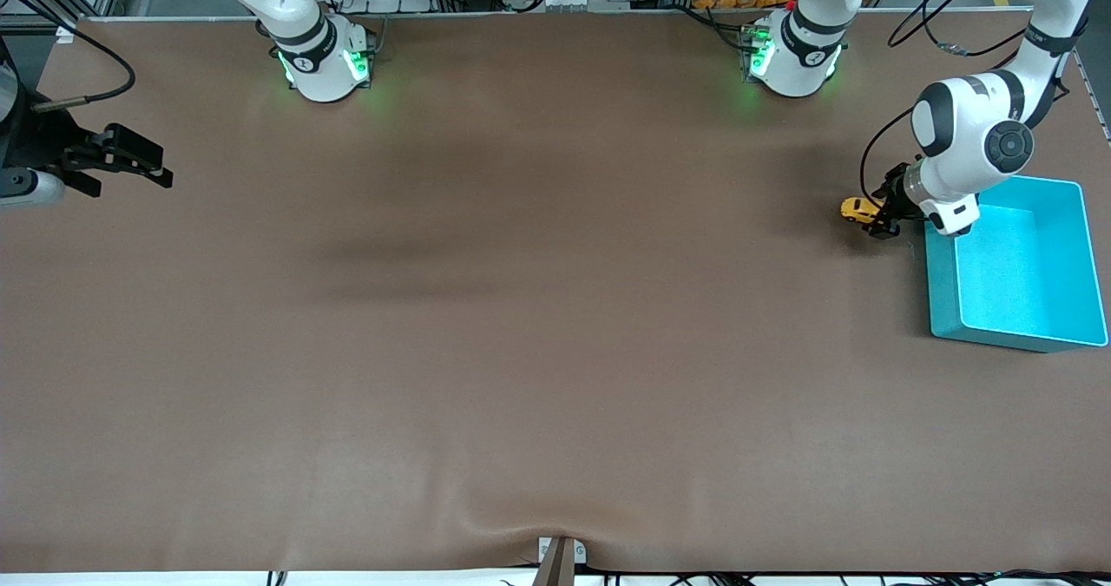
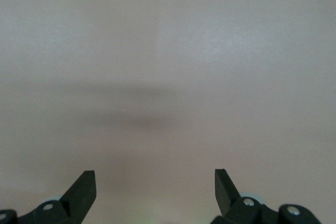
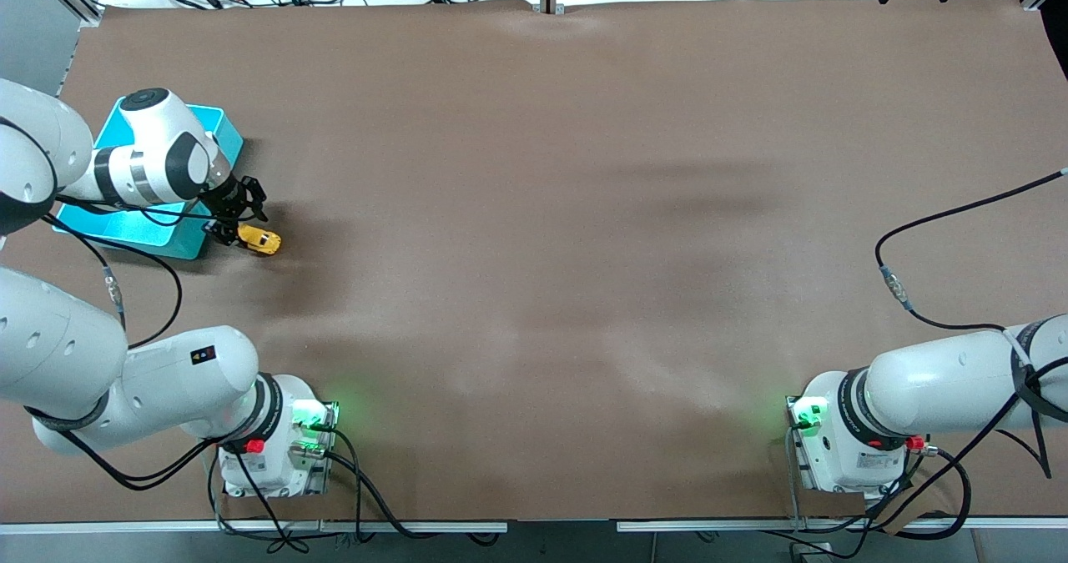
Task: Wind and store yellow beetle car
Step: 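Lift the car with the left gripper and carry it over the box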
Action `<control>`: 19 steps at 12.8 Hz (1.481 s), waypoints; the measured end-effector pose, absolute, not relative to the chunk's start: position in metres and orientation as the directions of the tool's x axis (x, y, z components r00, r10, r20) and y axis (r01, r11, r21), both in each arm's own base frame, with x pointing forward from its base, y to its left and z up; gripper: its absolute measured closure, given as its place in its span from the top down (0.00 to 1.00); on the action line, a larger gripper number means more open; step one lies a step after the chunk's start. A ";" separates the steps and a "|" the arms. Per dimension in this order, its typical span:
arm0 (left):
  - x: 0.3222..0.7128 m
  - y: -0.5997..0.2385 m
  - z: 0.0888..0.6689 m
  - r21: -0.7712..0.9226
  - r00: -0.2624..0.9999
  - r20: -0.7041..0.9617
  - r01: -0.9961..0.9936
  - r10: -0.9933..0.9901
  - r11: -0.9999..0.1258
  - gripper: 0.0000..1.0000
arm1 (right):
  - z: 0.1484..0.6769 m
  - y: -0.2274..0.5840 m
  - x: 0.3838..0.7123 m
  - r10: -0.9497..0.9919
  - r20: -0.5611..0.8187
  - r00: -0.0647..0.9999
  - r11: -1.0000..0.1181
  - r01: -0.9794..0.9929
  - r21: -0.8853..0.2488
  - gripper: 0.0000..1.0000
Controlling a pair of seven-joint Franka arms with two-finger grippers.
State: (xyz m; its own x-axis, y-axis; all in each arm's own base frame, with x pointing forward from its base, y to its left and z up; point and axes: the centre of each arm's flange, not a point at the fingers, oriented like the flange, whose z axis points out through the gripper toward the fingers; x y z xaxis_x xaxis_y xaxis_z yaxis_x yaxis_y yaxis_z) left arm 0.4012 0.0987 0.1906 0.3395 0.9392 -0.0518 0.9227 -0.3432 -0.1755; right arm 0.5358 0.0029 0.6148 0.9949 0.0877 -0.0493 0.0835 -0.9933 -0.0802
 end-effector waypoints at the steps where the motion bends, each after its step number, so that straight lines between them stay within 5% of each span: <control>1: 0.401 0.099 0.189 -0.179 0.344 -0.051 0.921 0.938 -0.347 0.52 | 0.614 0.004 0.536 0.090 -0.050 0.995 -0.993 0.086 -0.080 1.00; 2: 0.401 0.101 0.191 -0.176 0.340 -0.048 0.923 0.939 -0.343 0.44 | 0.614 0.005 0.536 0.091 -0.051 0.994 -0.993 0.087 -0.080 1.00; 7: 0.404 0.105 0.194 -0.163 0.335 -0.040 0.928 0.942 -0.336 0.44 | 0.613 0.007 0.536 0.094 -0.054 0.994 -0.993 0.089 -0.080 1.00; 12: 0.453 0.084 0.259 -0.230 0.406 -0.035 0.886 0.913 -0.402 0.44 | 0.612 0.007 0.536 0.093 -0.054 0.994 -0.993 0.089 -0.080 1.00; 19: 0.499 0.155 0.347 -0.237 0.719 -0.035 0.669 0.695 -0.704 0.44 | 0.612 0.007 0.536 0.093 -0.055 0.994 -0.993 0.089 -0.081 1.00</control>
